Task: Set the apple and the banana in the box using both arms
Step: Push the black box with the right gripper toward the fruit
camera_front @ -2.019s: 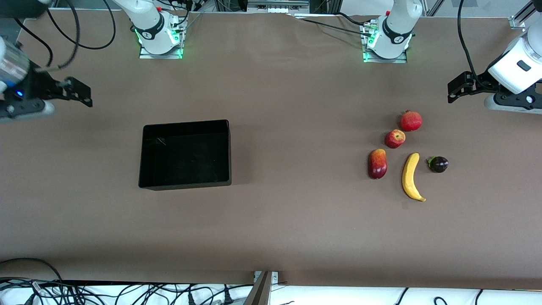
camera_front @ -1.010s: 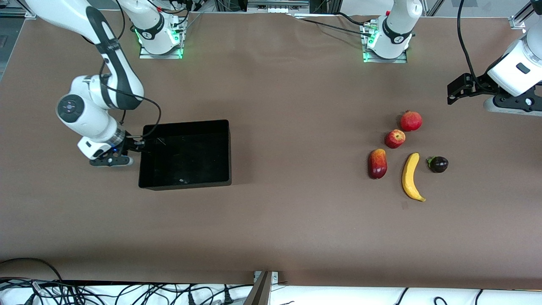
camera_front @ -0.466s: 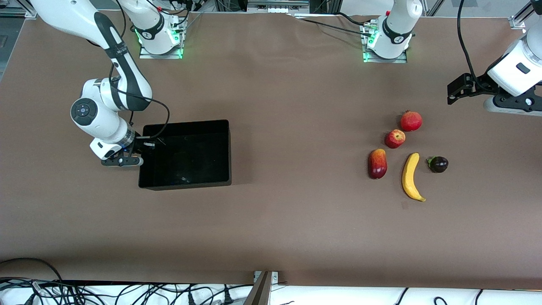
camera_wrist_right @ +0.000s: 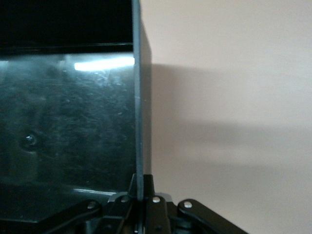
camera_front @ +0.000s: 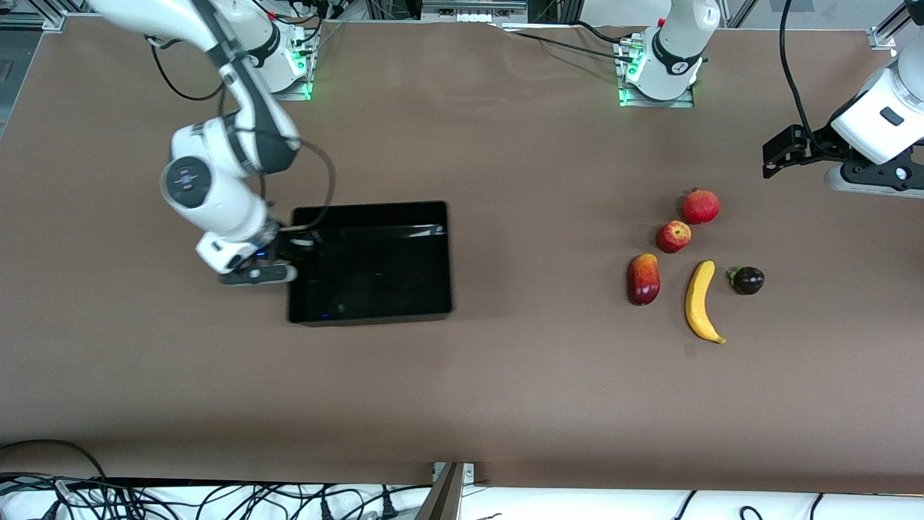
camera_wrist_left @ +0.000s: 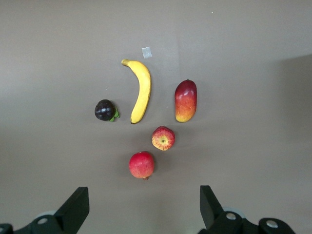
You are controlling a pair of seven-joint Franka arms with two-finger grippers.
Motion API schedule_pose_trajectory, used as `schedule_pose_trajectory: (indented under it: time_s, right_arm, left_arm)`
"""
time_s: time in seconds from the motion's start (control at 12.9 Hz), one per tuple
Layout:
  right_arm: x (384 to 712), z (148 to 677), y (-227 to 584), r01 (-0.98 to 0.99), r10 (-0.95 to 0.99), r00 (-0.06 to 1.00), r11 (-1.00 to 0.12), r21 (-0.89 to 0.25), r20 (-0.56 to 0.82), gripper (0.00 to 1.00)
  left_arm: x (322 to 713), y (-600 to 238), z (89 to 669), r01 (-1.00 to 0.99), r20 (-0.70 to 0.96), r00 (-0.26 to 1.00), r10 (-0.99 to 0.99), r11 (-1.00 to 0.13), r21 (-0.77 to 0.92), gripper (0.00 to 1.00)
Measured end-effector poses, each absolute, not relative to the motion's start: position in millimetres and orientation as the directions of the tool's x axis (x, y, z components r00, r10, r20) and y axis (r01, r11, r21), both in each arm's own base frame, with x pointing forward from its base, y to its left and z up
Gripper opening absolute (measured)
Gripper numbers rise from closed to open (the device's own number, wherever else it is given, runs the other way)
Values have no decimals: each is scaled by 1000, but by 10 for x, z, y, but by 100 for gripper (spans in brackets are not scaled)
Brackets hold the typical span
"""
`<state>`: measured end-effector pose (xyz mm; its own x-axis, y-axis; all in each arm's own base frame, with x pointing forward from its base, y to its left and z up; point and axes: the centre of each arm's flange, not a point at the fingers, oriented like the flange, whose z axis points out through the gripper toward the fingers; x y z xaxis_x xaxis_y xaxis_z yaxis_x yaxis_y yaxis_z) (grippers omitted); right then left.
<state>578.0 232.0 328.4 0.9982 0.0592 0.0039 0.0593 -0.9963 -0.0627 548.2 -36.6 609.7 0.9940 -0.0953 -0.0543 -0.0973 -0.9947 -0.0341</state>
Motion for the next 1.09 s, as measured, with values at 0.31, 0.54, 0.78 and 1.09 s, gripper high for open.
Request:
schedule_pose_trajectory:
  time_s: [0.31, 0.54, 0.78, 1.09]
  right_arm:
    - [5518, 3360, 4044, -14, -13, 1000, -994, -111, -7, 4]
    - [5318, 2880, 4986, -50, -52, 999, -984, -171, 4, 4]
    - [5191, 2411, 5383, -48, -55, 998, -980, -191, 34, 4]
    - [5190, 2355, 5510, -61, -76, 995, -978, -199, 69, 4]
  left_arm:
    - [5484, -365, 6099, -97, -54, 994, -95, -995, -34, 100]
    - [5484, -365, 6099, -97, -54, 994, -95, -995, -34, 100]
    - [5484, -365, 6100, -97, -54, 994, -95, -995, -34, 100]
    - [5484, -365, 6100, -97, -54, 994, -95, -995, -34, 100]
